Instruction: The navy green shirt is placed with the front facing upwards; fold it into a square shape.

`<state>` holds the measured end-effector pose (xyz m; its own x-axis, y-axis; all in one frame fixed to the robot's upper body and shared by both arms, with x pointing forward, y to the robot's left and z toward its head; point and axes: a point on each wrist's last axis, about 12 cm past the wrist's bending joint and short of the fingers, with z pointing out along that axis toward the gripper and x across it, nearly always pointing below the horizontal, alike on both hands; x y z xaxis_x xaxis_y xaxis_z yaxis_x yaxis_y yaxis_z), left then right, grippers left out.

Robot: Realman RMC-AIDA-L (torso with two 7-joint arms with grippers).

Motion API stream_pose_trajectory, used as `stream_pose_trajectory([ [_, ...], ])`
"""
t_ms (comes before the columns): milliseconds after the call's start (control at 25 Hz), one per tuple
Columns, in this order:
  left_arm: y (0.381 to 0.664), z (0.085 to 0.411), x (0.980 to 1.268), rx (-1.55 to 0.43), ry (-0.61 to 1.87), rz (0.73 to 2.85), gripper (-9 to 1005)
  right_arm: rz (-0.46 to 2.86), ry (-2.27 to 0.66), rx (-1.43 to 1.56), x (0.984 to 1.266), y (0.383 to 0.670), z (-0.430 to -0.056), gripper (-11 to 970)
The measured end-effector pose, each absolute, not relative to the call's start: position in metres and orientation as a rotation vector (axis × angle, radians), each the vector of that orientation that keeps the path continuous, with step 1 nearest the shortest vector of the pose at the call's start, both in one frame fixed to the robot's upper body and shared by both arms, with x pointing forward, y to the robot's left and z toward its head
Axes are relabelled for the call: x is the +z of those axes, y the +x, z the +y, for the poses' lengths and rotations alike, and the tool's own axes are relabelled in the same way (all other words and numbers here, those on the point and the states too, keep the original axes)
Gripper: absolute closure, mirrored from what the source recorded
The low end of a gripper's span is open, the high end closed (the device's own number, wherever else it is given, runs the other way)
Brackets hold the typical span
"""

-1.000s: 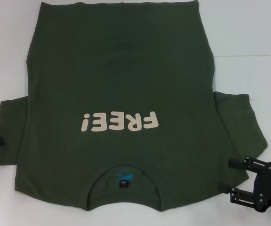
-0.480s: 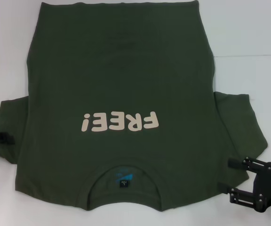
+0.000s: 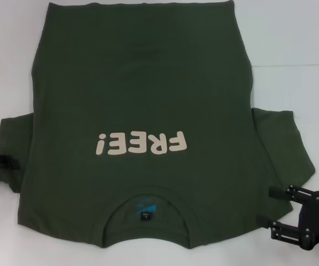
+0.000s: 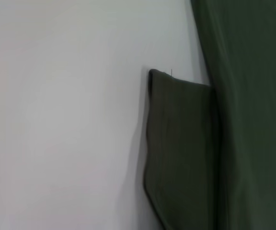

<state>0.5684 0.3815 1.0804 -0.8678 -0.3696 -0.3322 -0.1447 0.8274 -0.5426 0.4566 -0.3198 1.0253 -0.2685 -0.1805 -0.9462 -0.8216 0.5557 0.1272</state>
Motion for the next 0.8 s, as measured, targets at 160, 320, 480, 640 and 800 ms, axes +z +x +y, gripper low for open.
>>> stream_pose_trajectory([
  [160,0.5684,0.3815,1.0793,-0.704,-0.383,2.583,238,1.763,-0.831,0.780,1.0254,0.4564,-0.3199,194],
  [320,0.5684,0.3810,1.0790,-0.703,-0.378,2.586,428,1.762,-0.831,0.781,1.0254,0.4562,-0.3200,195],
  [480,0.5692,0.3811,1.0788,-0.696,-0.379,2.581,568,1.762,-0.831,0.782,1.0254,0.4562,-0.3200,195],
  [640,0.5704,0.3811,1.0797,-0.694,-0.376,2.576,691,1.762,-0.831,0.782,1.0254,0.4561,-0.3200,195],
  [800,0.5712,0.3812,1.0805,-0.689,-0.366,2.575,836,1.762,-0.831,0.782,1.0255,0.4562,-0.3200,195],
])
